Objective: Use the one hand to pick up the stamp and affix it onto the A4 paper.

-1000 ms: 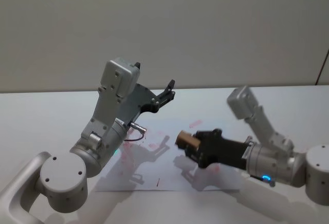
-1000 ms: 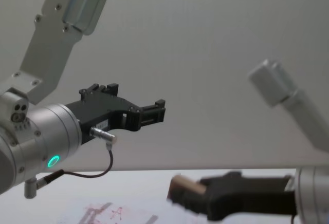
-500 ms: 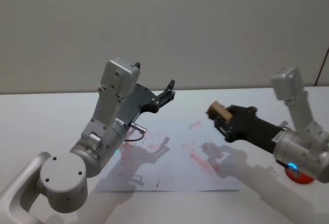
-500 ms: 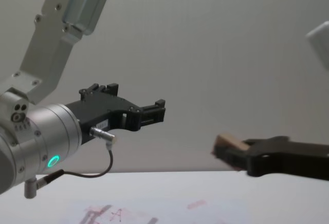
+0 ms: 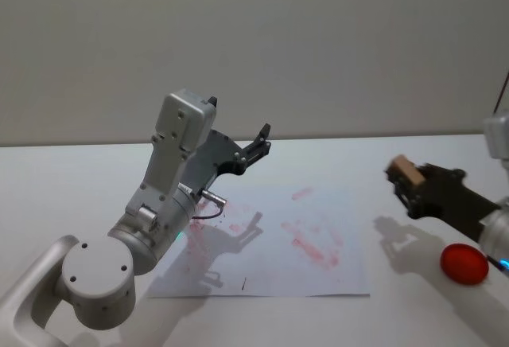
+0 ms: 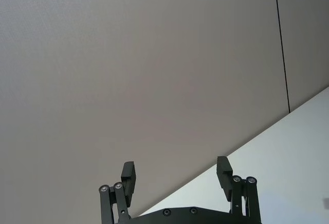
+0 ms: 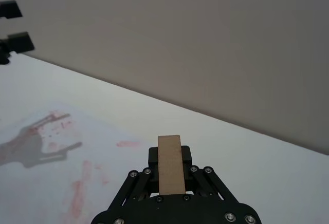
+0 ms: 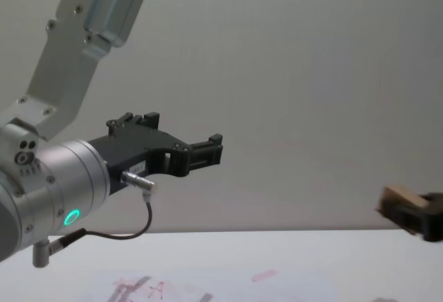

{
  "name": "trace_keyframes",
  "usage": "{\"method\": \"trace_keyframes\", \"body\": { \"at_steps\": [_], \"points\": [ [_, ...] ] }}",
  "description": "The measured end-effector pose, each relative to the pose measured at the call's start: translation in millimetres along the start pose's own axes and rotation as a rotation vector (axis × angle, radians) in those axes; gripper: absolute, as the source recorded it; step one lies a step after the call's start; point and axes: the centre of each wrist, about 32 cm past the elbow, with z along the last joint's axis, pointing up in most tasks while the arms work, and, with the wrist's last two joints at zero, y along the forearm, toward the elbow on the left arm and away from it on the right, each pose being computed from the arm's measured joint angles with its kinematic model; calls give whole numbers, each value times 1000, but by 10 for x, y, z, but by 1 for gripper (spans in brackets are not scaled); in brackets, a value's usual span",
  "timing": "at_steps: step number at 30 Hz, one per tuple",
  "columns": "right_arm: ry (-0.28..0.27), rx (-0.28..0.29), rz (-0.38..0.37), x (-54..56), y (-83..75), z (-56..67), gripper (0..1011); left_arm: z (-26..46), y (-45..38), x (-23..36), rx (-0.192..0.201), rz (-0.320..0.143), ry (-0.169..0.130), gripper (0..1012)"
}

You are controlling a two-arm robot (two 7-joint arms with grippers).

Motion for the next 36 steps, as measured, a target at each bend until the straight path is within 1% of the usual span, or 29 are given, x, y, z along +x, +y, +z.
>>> {"method": "trace_keyframes", "body": {
  "at_steps": [6, 11, 14, 16, 17, 18, 21, 28, 36],
  "points": [
    [7, -67, -83, 78, -202, -52, 219, 0, 0, 0, 0, 0, 0, 1001],
    [18, -126, -123, 115, -334, -92, 220, 0, 0, 0, 0, 0, 0, 1001],
    [28, -175, -143, 135, -433, -123, 219, 0, 0, 0, 0, 0, 0, 1001],
    [38, -206, -150, 140, -481, -140, 220, 0, 0, 0, 0, 0, 0, 1001],
    [38, -206, -150, 140, -481, -140, 219, 0, 0, 0, 0, 0, 0, 1001],
    [45, -229, -153, 142, -515, -153, 219, 0, 0, 0, 0, 0, 0, 1001],
    [56, -265, -156, 146, -574, -175, 219, 0, 0, 0, 0, 0, 0, 1001],
    [73, -329, -158, 150, -672, -211, 220, 0, 0, 0, 0, 0, 0, 1001],
    [77, -366, -158, 154, -721, -230, 220, 0, 0, 0, 0, 0, 0, 1001]
  ]
}}
